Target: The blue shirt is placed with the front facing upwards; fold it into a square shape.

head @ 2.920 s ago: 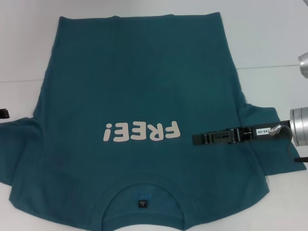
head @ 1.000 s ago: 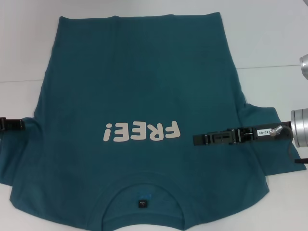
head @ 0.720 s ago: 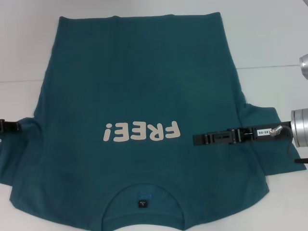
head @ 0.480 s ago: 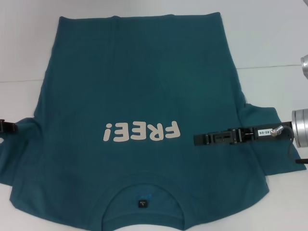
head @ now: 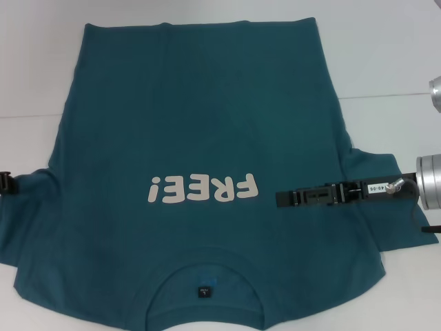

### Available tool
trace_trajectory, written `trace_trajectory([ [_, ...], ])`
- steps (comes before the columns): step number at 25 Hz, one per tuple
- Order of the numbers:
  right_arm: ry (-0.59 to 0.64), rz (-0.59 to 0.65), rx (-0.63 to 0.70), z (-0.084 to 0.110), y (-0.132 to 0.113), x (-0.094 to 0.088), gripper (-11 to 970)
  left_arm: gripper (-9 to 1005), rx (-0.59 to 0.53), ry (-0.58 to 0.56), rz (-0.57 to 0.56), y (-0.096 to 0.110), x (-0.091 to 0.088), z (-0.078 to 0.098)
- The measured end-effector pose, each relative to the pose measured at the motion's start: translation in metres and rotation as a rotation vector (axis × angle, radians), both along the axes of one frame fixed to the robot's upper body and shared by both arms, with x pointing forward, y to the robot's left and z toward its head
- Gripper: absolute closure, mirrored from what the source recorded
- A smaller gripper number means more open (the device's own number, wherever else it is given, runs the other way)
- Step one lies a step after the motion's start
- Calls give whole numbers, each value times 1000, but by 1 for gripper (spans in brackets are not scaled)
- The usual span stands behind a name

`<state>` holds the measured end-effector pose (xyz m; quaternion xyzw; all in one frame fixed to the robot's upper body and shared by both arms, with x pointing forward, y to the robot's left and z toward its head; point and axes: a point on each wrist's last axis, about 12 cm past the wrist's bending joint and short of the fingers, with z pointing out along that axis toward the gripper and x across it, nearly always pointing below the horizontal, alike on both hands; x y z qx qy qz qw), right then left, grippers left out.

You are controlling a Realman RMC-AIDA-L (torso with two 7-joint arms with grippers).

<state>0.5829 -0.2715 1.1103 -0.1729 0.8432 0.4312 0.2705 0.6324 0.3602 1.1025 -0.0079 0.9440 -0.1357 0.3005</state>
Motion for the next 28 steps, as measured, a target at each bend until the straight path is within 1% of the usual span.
trace_trajectory([
  [4,-2,2,0,1,1,1,45,903,-7,-6,-16,-3,0,6],
  [7,-3,3,1,1,1,1,45,921,9,7,-9,-2,-1,10],
  [12,-2,3,1,1,1,1,45,940,108,52,26,2,-2,12],
  [14,-2,1,1,1,1,1,46,940,138,54,49,4,-3,14],
  [19,-2,-1,0,0,0,0,46,939,157,37,85,6,-4,19],
  [24,0,1,0,0,1,0,46,939,161,42,65,0,-4,20],
  [28,2,2,-1,-1,1,-1,46,940,180,44,17,-10,-1,23],
])
